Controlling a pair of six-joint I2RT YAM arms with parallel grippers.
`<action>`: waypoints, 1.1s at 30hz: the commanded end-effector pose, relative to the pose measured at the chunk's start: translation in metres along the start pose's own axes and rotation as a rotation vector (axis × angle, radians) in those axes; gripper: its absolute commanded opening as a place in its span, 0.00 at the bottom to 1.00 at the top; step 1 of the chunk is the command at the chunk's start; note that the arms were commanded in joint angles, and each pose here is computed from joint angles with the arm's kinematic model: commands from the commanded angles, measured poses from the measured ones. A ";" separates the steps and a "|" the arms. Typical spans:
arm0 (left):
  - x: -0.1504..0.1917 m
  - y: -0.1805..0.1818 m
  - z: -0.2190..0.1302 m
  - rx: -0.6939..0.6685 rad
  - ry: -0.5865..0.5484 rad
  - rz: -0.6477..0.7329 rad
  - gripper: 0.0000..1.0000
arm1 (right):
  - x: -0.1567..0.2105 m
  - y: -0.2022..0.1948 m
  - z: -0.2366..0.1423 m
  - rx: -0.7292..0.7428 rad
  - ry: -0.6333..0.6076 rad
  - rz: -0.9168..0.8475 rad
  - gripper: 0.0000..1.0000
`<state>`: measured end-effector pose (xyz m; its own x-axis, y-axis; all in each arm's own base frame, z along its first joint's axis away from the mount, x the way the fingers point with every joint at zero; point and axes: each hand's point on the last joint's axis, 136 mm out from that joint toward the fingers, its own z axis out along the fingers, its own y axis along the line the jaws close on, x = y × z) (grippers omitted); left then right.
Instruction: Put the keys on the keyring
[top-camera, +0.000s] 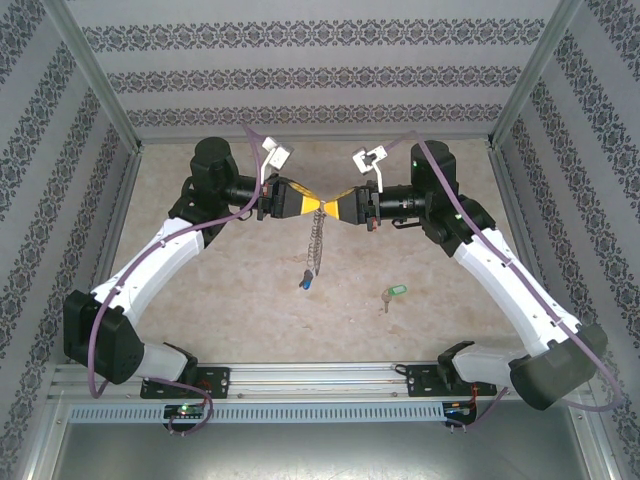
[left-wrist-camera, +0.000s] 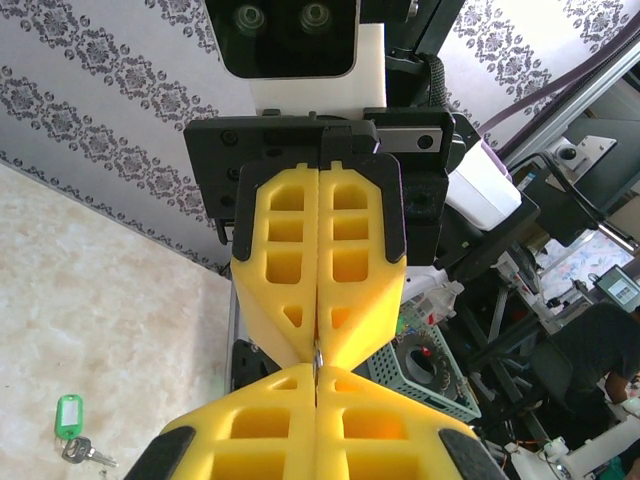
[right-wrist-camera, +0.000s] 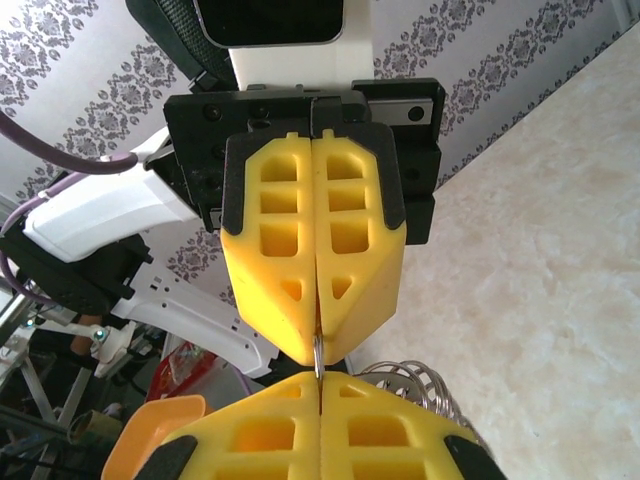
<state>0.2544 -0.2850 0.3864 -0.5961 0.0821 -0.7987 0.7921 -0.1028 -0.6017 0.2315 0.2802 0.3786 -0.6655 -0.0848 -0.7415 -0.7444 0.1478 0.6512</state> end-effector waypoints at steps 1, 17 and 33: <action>-0.012 -0.022 -0.001 0.023 -0.012 0.086 0.00 | -0.010 0.015 0.000 -0.035 -0.015 -0.064 0.00; -0.031 -0.025 -0.003 0.057 -0.121 0.095 0.23 | -0.017 0.011 -0.009 0.007 -0.131 -0.086 0.00; -0.025 -0.013 -0.006 -0.012 -0.136 0.097 0.36 | -0.025 0.016 -0.016 0.017 -0.237 -0.104 0.00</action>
<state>0.2619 -0.2840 0.4150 -0.5654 -0.0472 -0.8235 0.8217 -0.1191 -0.5574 0.2446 0.2719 0.3876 -0.6142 0.0898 -0.7840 -0.7609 0.1960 0.6186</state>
